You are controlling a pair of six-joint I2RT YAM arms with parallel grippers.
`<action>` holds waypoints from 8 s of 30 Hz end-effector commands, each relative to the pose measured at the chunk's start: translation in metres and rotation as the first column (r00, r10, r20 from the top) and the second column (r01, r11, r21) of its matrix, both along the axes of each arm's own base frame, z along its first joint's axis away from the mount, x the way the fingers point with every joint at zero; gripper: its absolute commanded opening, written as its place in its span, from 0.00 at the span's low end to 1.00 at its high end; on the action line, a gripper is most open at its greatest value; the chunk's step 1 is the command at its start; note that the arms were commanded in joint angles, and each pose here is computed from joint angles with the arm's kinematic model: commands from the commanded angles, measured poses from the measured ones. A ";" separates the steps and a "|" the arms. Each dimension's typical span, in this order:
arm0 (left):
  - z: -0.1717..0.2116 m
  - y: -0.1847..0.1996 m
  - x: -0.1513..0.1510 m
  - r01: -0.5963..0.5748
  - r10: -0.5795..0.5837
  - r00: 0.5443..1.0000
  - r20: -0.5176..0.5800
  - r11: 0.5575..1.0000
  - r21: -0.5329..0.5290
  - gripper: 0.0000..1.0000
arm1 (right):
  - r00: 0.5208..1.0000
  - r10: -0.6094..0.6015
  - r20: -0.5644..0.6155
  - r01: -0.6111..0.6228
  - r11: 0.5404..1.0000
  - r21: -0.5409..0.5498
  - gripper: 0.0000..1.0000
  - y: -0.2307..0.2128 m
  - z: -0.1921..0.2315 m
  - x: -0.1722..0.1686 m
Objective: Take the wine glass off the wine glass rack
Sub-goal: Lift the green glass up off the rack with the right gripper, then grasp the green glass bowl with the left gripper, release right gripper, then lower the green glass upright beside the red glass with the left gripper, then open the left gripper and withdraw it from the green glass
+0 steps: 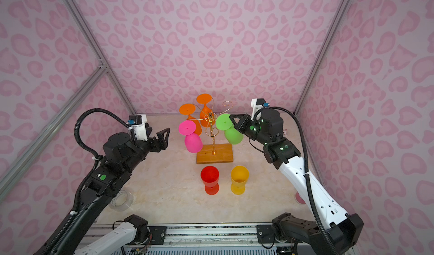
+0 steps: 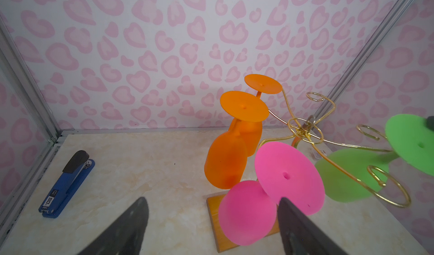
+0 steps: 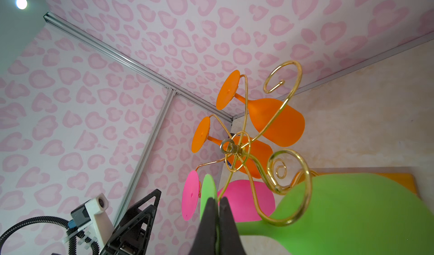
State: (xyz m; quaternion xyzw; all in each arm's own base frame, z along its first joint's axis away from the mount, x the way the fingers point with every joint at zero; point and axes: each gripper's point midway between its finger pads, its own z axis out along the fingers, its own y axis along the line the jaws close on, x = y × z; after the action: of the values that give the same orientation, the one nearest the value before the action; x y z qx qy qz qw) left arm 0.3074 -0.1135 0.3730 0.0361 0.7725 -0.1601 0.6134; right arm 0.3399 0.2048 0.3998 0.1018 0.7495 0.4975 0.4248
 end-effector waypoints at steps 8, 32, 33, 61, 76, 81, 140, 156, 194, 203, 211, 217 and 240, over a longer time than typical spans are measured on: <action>0.014 -0.008 0.006 0.033 -0.033 0.999 0.031 0.999 -0.004 0.88 | 0.995 -0.100 0.015 0.100 0.995 0.025 0.00 -0.061 0.010 -0.028; 0.116 -0.082 -0.047 0.773 -0.661 0.629 0.410 0.590 -0.234 0.88 | 0.781 -0.167 0.602 -0.102 0.917 0.386 0.00 -0.102 0.179 -0.070; 0.117 -0.084 -0.045 0.783 -0.668 0.618 0.414 0.574 -0.241 0.88 | 0.774 -0.160 0.612 -0.128 0.907 0.400 0.00 -0.100 0.181 -0.070; 0.113 -0.108 -0.009 0.855 -0.746 0.506 0.433 0.369 -0.364 0.87 | 0.717 0.163 0.678 -0.662 0.464 0.589 0.00 0.010 0.170 -0.056; 0.117 -0.108 -0.006 0.856 -0.741 0.506 0.441 0.369 -0.362 0.86 | 0.736 0.260 0.626 -0.669 0.424 0.611 0.00 0.039 0.151 -0.044; 0.121 -0.108 -0.014 0.866 -0.750 0.488 0.446 0.353 -0.354 0.79 | 0.748 0.268 0.607 -0.658 0.413 0.629 0.00 0.043 0.146 -0.037; -0.021 -0.023 -0.164 0.574 -0.507 0.740 -0.442 0.818 0.024 0.02 | 0.899 -0.355 0.256 0.417 0.872 -0.257 0.64 -0.142 0.024 0.009; -0.139 -0.042 -0.134 0.579 -0.255 0.574 -0.779 0.798 0.165 0.02 | 0.908 -0.365 0.205 0.412 0.864 -0.290 0.64 -0.147 -0.001 0.016; -0.211 -0.079 -0.128 0.588 -0.102 0.486 -0.868 0.773 0.238 0.02 | 0.908 -0.385 0.166 0.417 0.865 -0.278 0.64 -0.158 -0.021 0.016; -0.218 -0.081 -0.129 0.598 -0.089 0.469 -0.879 0.764 0.242 0.02 | 0.909 -0.384 0.161 0.415 0.865 -0.281 0.63 -0.158 -0.024 0.016; -0.220 -0.082 -0.133 0.611 -0.094 0.451 -0.888 0.758 0.230 0.02 | 0.910 -0.382 0.158 0.413 0.867 -0.278 0.63 -0.158 -0.025 0.016; -0.223 -0.084 -0.134 0.618 -0.090 0.440 -0.894 0.753 0.228 0.02 | 0.911 -0.382 0.155 0.411 0.870 -0.273 0.63 -0.157 -0.027 0.016; -0.155 -0.083 -0.128 0.549 -0.178 0.571 -0.802 0.809 0.211 0.57 | 0.909 -0.387 0.153 0.415 0.869 -0.270 0.63 -0.161 -0.029 0.016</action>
State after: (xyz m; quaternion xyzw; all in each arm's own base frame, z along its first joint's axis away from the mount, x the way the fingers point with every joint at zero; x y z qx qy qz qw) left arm 0.1808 -0.2025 0.1995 0.2781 0.9439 -0.1032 0.1452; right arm 0.3553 0.0433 0.3677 0.1708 0.7619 0.2817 0.5576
